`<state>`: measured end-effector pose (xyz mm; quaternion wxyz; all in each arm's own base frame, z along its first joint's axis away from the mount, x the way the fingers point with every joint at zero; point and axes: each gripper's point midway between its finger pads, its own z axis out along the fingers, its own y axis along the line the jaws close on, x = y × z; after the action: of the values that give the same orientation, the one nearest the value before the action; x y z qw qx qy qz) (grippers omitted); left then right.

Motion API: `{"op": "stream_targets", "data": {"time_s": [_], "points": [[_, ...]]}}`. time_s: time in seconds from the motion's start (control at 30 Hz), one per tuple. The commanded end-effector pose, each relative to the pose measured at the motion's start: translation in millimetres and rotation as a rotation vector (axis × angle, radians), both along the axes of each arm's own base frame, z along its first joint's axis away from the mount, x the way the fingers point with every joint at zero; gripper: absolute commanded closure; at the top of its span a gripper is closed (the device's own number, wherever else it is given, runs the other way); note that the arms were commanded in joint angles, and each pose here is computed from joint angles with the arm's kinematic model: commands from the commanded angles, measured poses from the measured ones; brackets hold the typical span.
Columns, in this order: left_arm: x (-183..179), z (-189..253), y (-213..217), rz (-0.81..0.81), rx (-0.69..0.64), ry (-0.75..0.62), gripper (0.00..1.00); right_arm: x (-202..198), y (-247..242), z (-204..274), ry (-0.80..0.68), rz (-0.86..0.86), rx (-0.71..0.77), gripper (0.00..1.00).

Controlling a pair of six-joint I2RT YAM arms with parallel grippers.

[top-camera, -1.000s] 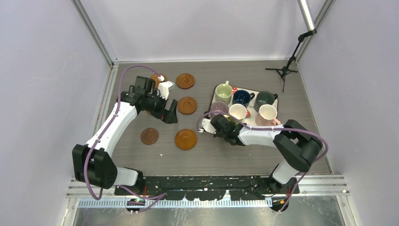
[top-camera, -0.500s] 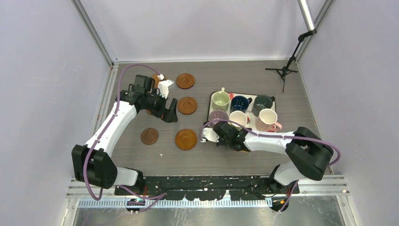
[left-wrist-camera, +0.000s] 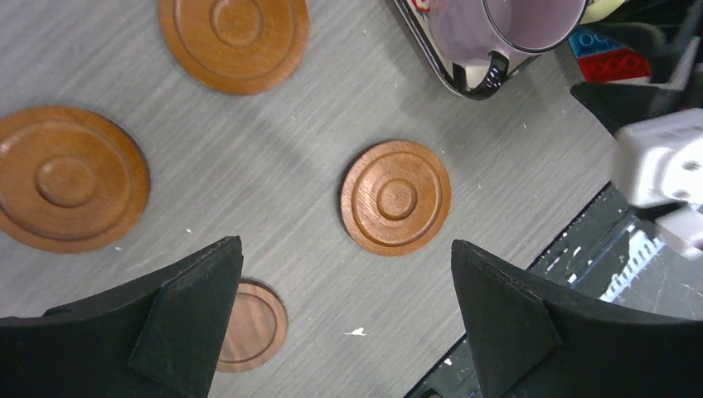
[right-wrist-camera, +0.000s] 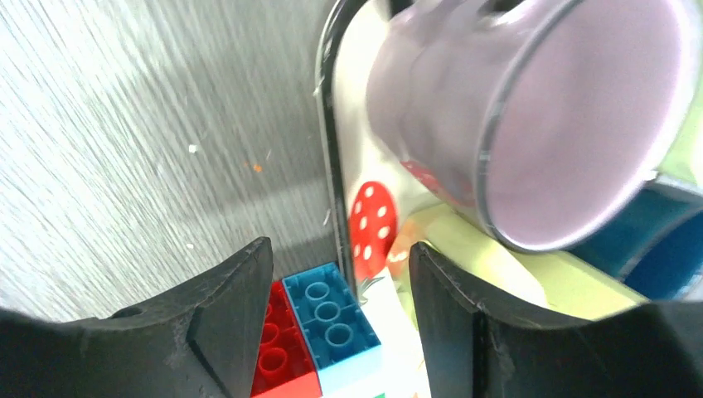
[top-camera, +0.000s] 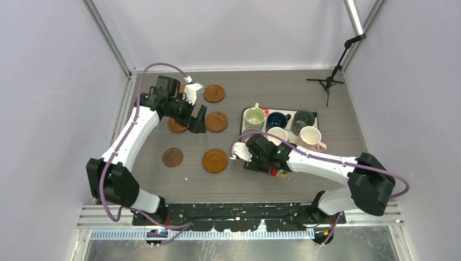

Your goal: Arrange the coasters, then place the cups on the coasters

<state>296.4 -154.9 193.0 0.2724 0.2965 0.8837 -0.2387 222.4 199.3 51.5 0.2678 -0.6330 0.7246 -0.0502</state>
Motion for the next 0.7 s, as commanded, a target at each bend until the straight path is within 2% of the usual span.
{"op": "stream_targets", "data": {"time_s": [0.0,0.3,0.43,0.57,0.67], "points": [[19,19,-2,-0.054,0.011,-0.062,0.00,12,33,66,-0.037,-0.066,0.220,0.33],[68,25,-14,-0.014,0.043,-0.073,0.00,32,25,145,0.052,-0.230,0.558,0.28],[52,14,-43,-0.105,0.063,-0.087,0.00,33,10,173,0.067,-0.305,0.671,0.25],[25,-6,-76,-0.172,0.180,-0.174,0.00,47,-18,192,0.050,-0.453,0.772,0.21],[1,-21,-100,-0.187,0.210,-0.120,0.00,61,-46,201,0.049,-0.576,0.853,0.19]]}}
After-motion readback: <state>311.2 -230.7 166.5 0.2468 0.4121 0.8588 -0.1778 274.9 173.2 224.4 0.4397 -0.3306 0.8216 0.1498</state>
